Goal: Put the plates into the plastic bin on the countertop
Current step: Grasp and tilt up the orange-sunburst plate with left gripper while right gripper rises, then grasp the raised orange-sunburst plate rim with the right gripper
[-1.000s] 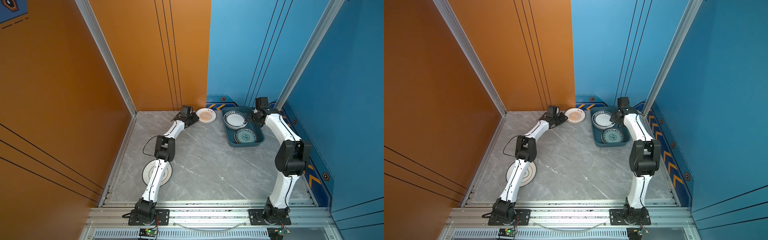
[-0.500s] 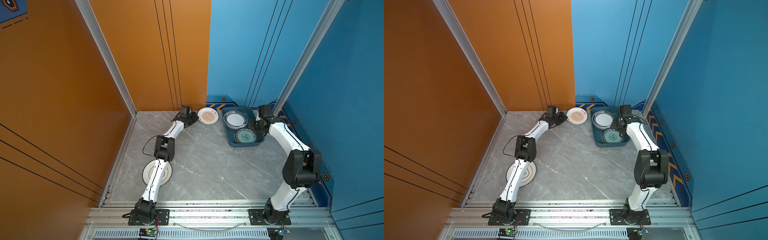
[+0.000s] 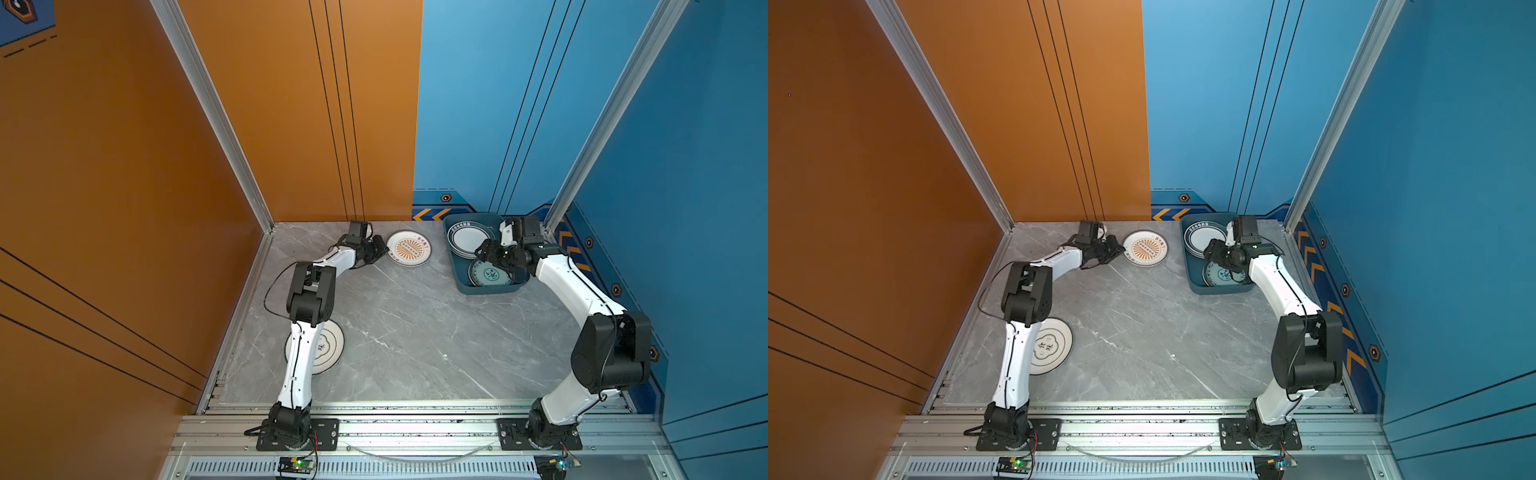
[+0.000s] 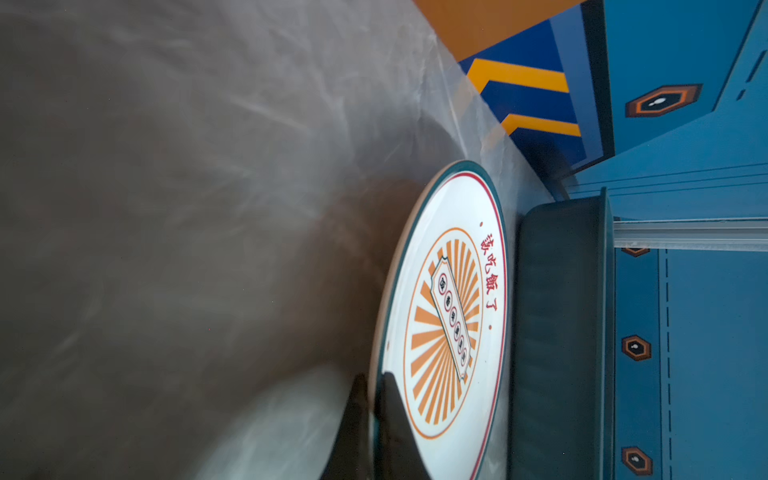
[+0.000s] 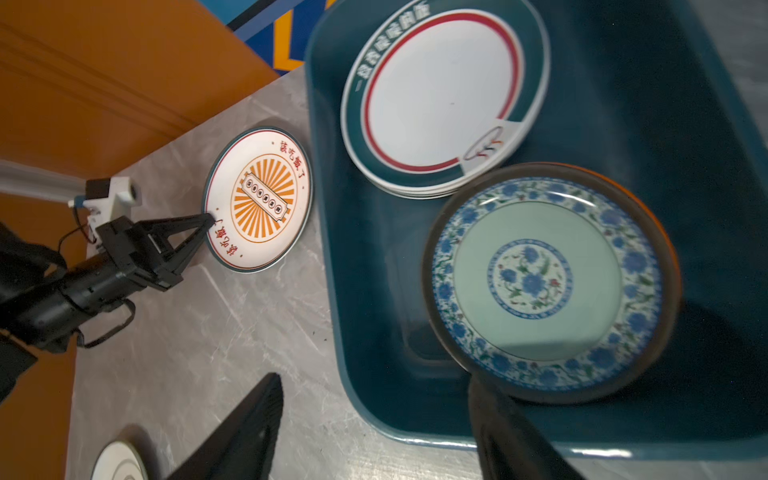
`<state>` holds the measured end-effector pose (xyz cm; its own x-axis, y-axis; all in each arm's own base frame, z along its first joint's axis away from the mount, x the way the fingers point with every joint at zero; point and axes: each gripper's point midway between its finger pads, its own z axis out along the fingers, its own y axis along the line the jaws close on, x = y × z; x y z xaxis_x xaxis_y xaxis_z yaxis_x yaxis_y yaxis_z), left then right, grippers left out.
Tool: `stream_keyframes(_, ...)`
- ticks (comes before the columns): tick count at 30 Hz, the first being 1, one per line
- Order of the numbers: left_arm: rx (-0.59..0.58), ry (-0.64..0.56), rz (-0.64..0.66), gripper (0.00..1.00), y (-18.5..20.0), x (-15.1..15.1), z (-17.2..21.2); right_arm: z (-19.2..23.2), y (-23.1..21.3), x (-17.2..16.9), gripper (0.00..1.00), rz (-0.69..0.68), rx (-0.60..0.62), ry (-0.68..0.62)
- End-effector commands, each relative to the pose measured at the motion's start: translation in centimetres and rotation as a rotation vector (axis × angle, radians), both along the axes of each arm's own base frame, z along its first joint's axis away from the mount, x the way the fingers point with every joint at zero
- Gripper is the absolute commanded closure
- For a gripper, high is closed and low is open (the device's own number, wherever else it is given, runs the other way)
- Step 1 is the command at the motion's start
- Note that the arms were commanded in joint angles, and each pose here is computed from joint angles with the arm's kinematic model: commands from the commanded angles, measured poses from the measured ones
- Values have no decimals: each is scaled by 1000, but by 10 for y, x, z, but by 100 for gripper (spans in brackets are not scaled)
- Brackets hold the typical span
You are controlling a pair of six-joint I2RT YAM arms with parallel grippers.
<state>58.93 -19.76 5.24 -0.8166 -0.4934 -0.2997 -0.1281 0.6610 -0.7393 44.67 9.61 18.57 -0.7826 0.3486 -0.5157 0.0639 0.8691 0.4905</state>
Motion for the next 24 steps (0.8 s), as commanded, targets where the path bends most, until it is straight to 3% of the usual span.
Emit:
stream_keyframes(1, 5, -64, -28, 100, 18, -20, 32, 21, 39, -2, 11, 92, 163, -64)
stream_keyframes(11, -108, -159, -93, 100, 21, -91, 115, 25, 97, -1, 4, 200, 300, -53)
stream_keyframes(17, -120, -218, -155, 100, 1, -126, 160, 15, 115, -1, 4, 228, 333, -31)
stream_keyframes(24, -114, -253, -224, 100, -30, -151, 184, 26, 132, -6, 5, 273, 389, -52)
